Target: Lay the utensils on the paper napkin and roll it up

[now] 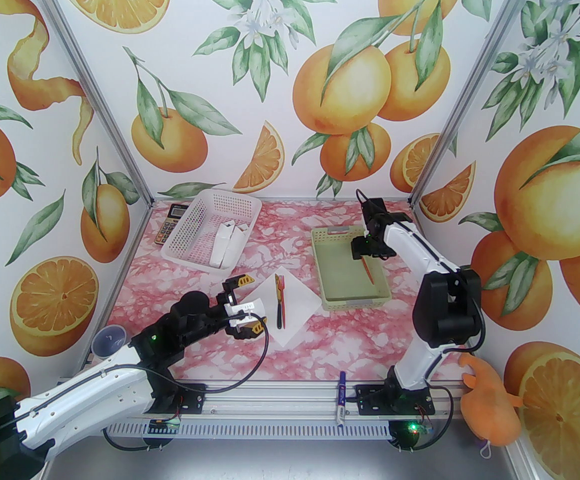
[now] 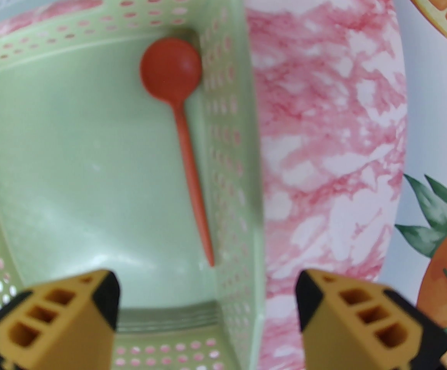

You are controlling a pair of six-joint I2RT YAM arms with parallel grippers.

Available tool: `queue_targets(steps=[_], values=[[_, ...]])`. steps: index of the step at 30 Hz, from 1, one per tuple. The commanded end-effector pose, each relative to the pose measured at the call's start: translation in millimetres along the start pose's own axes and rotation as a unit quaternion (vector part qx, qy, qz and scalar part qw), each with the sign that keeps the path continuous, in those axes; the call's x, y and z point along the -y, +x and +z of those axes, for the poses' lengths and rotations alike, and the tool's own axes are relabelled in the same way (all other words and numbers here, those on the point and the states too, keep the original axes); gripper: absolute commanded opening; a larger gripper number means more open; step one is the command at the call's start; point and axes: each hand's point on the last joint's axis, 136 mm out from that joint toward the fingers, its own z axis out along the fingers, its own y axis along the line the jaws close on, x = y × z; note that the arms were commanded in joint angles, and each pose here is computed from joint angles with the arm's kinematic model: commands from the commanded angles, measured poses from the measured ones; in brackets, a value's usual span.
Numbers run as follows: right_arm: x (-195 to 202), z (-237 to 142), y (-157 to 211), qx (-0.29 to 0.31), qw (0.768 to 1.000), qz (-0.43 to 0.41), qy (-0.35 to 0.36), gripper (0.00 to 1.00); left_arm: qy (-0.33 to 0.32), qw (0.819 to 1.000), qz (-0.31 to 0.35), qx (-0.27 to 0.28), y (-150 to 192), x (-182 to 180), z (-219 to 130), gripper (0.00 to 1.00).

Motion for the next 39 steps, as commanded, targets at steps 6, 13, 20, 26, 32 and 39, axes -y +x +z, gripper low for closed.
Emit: queue_targets(steps=[6,13,20,26,32,39], values=[[-22.8,14.6,-4.7,-0.020,0.999,-0.027,0.004,0.66,0.008,1.000,0.006,0.005,-6.0,1.5,-0.7,1.00],[-28.1,34.9,-2.8,-0.038,0.999,-0.033,0.017,0.63,0.009,1.000,0.006,0.003,-4.9,1.9,-0.3,1.00],[-29.0,51.0,-1.5,-0.050,0.998,-0.034,0.029,0.62,0.012,1.000,0.006,0.003,-4.5,2.8,0.1,1.00],[-25.6,55.8,-5.2,-0.046,0.997,-0.032,0.047,0.52,0.013,1.000,0.006,0.002,-3.8,3.5,0.1,1.00],[-19.1,59.9,-6.8,-0.048,0.995,-0.041,0.073,0.31,0.014,1.000,0.006,0.002,-4.6,3.7,0.1,1.00],[-13.8,67.0,-8.5,-0.054,0.991,-0.060,0.106,0.15,0.014,1.000,0.006,0.002,-4.2,3.8,0.0,1.00]])
